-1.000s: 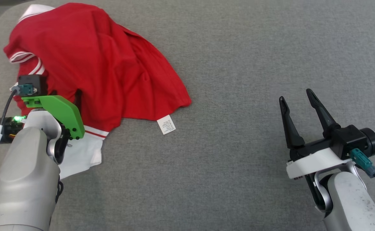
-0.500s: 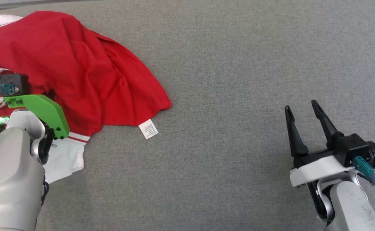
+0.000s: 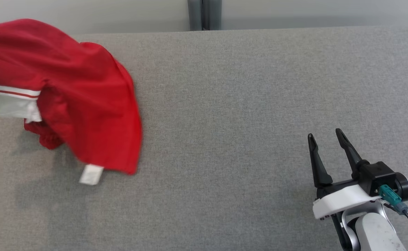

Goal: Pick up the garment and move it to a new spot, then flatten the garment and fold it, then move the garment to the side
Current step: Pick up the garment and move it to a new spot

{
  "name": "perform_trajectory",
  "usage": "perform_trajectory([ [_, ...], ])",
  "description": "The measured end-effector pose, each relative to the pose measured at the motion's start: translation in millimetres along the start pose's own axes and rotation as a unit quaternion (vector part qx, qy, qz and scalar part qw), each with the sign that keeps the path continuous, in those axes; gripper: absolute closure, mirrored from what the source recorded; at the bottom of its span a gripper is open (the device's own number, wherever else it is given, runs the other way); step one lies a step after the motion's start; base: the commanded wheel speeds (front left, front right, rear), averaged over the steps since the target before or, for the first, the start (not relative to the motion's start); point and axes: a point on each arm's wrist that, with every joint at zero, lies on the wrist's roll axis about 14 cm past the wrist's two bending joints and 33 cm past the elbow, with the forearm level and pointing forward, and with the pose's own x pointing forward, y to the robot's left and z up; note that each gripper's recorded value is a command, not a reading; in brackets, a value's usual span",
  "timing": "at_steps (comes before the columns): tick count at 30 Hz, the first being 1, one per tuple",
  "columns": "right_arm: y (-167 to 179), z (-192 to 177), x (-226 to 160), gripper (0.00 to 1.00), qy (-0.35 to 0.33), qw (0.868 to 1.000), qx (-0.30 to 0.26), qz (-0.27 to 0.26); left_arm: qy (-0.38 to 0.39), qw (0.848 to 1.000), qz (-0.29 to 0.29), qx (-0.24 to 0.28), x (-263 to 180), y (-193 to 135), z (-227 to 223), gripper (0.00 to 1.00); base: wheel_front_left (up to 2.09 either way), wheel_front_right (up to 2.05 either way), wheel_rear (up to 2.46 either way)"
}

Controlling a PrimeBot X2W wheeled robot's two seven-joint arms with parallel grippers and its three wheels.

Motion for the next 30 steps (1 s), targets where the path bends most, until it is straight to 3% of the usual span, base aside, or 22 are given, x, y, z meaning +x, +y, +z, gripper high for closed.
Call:
perform_trajectory([
  [5,0,10,-5,0.0,-0.012,1.0,-0.002,-0.003,-0.076,0.996,-0.035,0.004,-22,-23,62,1.0,0.0,0.0,0.0],
  [11,-11,12,-18,0.0,-0.013,1.0,-0.001,-0.024,-0.132,0.983,-0.127,-0.001,-44,-87,102,1.0,0.0,0.0,0.0],
  [19,-33,20,-41,0.0,-0.02,0.998,-0.006,-0.065,-0.174,0.946,-0.272,-0.025,-79,-185,132,1.0,0.0,0.0,0.0],
  [26,-58,26,-66,0.0,-0.024,0.993,-0.011,-0.112,-0.154,0.9,-0.404,-0.062,-107,-270,128,1.0,0.0,0.0,0.0],
  [30,-74,28,-84,0.0,-0.024,0.989,-0.013,-0.144,-0.072,0.886,-0.45,-0.086,-104,-314,82,1.0,0.0,0.0,0.0],
])
